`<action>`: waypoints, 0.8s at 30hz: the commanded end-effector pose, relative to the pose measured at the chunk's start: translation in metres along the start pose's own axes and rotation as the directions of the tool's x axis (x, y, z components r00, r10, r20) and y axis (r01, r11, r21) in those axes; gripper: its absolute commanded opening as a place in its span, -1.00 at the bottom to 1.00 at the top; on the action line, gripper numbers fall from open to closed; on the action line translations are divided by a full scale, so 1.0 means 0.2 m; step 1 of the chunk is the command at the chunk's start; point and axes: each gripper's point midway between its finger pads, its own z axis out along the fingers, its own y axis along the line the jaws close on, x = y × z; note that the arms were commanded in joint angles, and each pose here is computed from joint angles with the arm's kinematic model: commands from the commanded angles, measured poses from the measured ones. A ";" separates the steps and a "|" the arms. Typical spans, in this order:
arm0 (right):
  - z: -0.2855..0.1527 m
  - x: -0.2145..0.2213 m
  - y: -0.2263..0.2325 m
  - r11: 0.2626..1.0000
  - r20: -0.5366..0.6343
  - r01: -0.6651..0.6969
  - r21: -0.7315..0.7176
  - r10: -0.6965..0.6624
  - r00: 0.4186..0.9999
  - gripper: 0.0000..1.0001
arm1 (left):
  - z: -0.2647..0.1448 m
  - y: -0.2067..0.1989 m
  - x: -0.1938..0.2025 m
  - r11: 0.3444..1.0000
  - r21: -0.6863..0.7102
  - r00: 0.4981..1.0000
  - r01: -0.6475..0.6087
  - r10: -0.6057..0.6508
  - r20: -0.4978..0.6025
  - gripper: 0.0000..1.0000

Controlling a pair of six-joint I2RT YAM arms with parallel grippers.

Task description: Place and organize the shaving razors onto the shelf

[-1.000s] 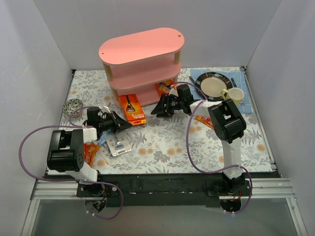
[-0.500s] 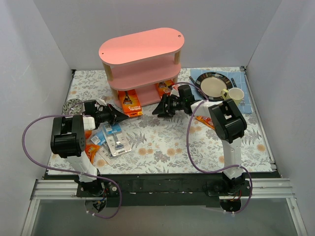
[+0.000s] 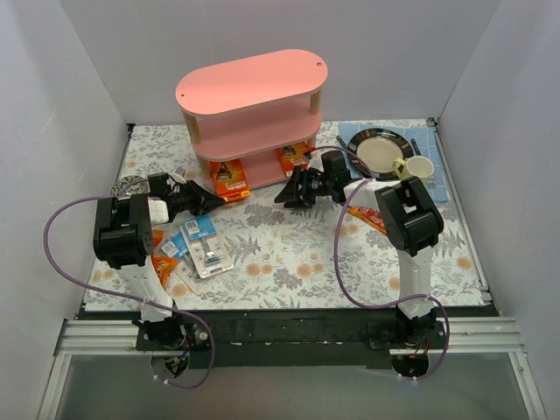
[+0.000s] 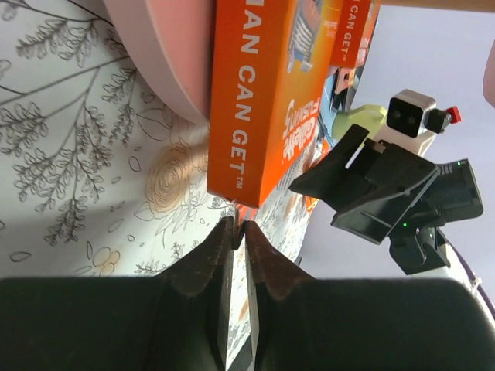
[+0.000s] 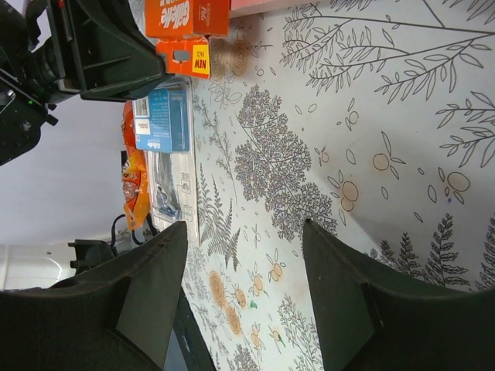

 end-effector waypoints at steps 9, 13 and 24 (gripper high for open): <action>-0.05 -0.06 0.09 0.996 0.039 0.079 -0.038 -0.078 0.996 0.37 | 0.05 -0.02 -0.14 1.000 0.006 0.998 0.020 -0.021 0.053 -0.73; -0.05 -0.05 0.07 0.997 0.036 0.075 -0.033 -0.074 0.997 0.37 | 0.07 -0.02 -0.17 1.000 0.007 0.998 0.025 -0.025 0.065 -0.72; -0.11 -0.06 0.11 0.991 0.040 0.135 -0.024 -0.134 0.990 0.37 | -0.02 -0.10 -0.11 1.000 0.006 0.998 -0.017 0.017 0.058 -0.14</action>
